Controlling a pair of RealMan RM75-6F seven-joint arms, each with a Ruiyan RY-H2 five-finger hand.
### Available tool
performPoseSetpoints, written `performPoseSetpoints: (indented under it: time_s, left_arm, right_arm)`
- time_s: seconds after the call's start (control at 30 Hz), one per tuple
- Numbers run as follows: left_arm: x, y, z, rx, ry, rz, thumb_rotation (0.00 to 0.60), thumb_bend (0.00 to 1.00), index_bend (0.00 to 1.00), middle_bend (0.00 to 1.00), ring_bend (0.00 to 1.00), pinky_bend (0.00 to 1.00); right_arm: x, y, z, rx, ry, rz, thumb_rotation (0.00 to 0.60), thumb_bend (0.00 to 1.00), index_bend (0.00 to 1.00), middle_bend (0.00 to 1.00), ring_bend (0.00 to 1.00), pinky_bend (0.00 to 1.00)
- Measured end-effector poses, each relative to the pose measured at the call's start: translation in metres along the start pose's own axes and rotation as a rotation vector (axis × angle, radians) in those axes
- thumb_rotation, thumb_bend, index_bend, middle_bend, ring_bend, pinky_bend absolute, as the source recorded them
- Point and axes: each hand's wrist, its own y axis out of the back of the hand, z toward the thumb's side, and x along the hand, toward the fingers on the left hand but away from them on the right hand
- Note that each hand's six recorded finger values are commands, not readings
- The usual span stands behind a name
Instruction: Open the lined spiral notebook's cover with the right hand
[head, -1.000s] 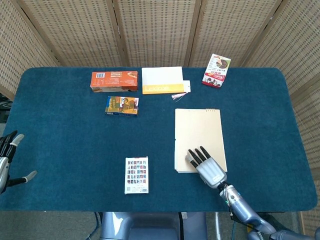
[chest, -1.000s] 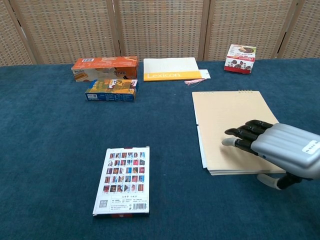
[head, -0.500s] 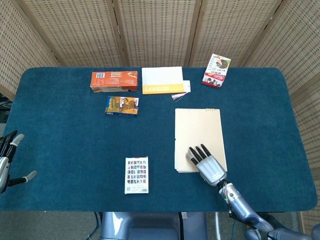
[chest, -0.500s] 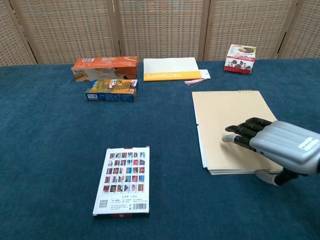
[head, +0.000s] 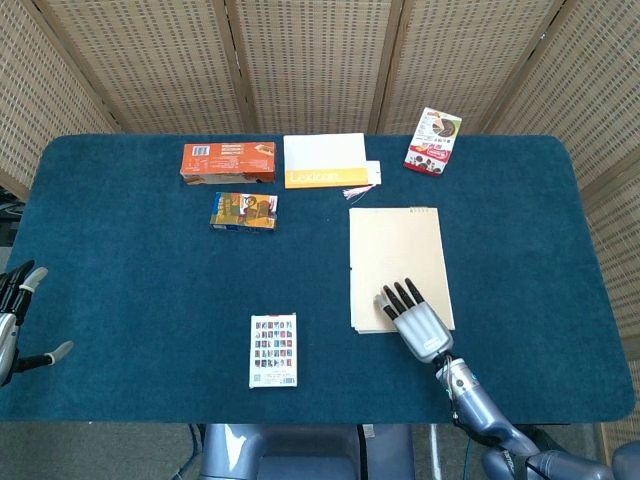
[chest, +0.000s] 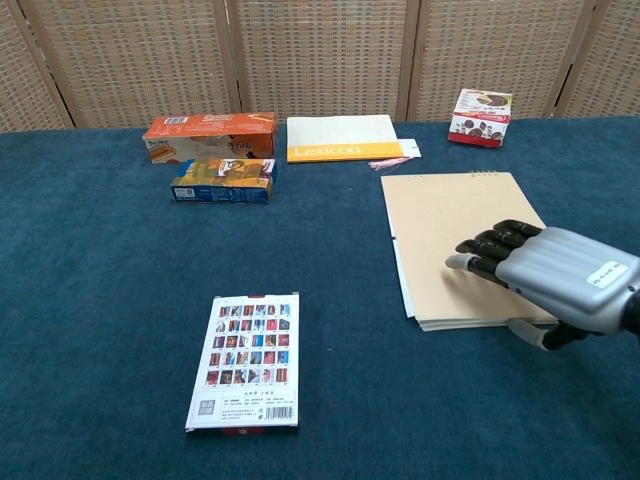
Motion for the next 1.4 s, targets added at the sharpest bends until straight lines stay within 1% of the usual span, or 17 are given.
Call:
performPoseSetpoints:
  time_s: [0.1,0.2,0.47,0.57,0.7,0.8,0.87,0.93,1.0,1.1,1.23,1.3,1.33,1.4]
  left_arm:
    - [0.0,0.0,0.0,0.0,0.001,0.001,0.6,0.0,0.0,0.0,0.0,0.0]
    - [0.0,0.0,-0.001,-0.001,0.003,0.0,0.6,0.0,0.0,0.0,0.0,0.0]
    - [0.003,-0.002,0.0,0.004,0.009,-0.006,0.6,0.0,0.0,0.0,0.0,0.0]
    - [0.003,-0.002,-0.001,0.004,0.013,-0.007,0.6,0.0,0.0,0.0,0.0,0.0]
    - [0.005,-0.002,-0.001,0.003,0.017,-0.011,0.6,0.0,0.0,0.0,0.0,0.0]
    - [0.006,-0.002,-0.002,0.0,0.02,-0.011,0.6,0.0,0.0,0.0,0.0,0.0]
    - [0.006,-0.001,-0.002,-0.002,0.021,-0.011,0.6,0.0,0.0,0.0,0.0,0.0]
    - [0.006,-0.001,-0.002,-0.005,0.022,-0.01,0.6,0.0,0.0,0.0,0.0,0.0]
    - [0.007,-0.001,-0.003,-0.007,0.023,-0.012,0.6,0.0,0.0,0.0,0.0,0.0]
    - [0.008,-0.001,-0.003,-0.008,0.025,-0.015,0.6,0.0,0.0,0.0,0.0,0.0]
    - [0.008,-0.001,-0.003,-0.011,0.027,-0.016,0.6,0.0,0.0,0.0,0.0,0.0]
    - [0.009,-0.001,-0.004,-0.012,0.027,-0.015,0.6,0.0,0.0,0.0,0.0,0.0]
    - [0.009,-0.001,-0.004,-0.012,0.028,-0.015,0.6,0.0,0.0,0.0,0.0,0.0]
    - [0.009,-0.001,-0.004,-0.011,0.028,-0.016,0.6,0.0,0.0,0.0,0.0,0.0]
  right_arm:
    - [-0.004,0.004,-0.002,0.023,-0.014,-0.035,0.6,0.57,0.0,0.14,0.13,0.12]
    - [-0.01,0.008,-0.004,0.03,-0.027,-0.062,0.6,0.57,0.0,0.14,0.13,0.12]
    - [-0.028,0.019,-0.013,0.035,-0.074,-0.109,0.6,0.54,0.0,0.1,0.13,0.12]
    - [-0.034,0.018,-0.014,0.037,-0.086,-0.099,0.6,0.54,0.01,0.1,0.12,0.12]
    - [-0.044,0.014,-0.017,0.063,-0.102,-0.064,0.6,0.54,0.07,0.13,0.12,0.12]
    - [-0.053,0.011,-0.022,0.081,-0.127,-0.038,0.6,0.54,0.07,0.14,0.12,0.13]
    - [-0.059,0.009,-0.026,0.1,-0.145,-0.022,0.6,0.55,0.1,0.17,0.14,0.15]
    - [-0.064,0.009,-0.029,0.119,-0.157,-0.014,0.6,0.57,0.15,0.2,0.18,0.2]
    - [-0.068,0.01,-0.031,0.13,-0.168,-0.018,0.6,0.59,0.19,0.23,0.21,0.24]
    - [-0.074,0.011,-0.036,0.135,-0.195,-0.027,0.6,0.66,0.21,0.25,0.23,0.26]
    - [-0.08,0.011,-0.044,0.103,-0.239,-0.047,0.6,0.71,0.23,0.26,0.24,0.26]
    - [-0.082,0.013,-0.048,0.078,-0.258,-0.069,0.6,0.73,0.32,0.32,0.29,0.3]
    - [-0.083,0.013,-0.049,0.069,-0.264,-0.079,0.6,0.74,0.37,0.36,0.33,0.34]
    - [-0.085,0.014,-0.051,0.056,-0.274,-0.094,0.6,0.76,0.45,0.44,0.38,0.4]
